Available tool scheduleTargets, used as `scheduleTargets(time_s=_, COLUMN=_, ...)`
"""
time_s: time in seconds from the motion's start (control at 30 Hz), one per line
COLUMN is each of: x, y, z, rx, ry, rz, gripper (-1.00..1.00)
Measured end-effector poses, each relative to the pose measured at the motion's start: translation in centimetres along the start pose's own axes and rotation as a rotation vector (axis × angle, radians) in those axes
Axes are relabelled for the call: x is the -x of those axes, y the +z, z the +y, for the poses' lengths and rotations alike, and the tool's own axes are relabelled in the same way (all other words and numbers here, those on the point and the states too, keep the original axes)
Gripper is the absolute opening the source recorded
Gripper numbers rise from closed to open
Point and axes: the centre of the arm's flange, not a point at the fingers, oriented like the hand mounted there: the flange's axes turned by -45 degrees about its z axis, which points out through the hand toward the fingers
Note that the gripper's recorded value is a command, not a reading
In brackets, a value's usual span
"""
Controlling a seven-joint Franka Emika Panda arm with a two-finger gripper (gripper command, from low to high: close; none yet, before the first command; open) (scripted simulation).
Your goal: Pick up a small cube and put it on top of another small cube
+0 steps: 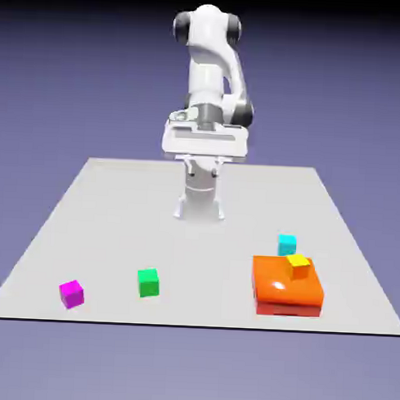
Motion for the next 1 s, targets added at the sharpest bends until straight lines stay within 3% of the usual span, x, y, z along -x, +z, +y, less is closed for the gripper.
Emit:
scheduleTargets(time_s=0.4, x=2.9, y=11.5, z=11.2, rx=0.144, ry=0.391, rz=-0.164, gripper=0.0)
scheduleTargets(time_s=1.0, x=16.9, y=23.2, z=28.1, rx=0.534, ry=0.767, rz=-0.318, gripper=0.0)
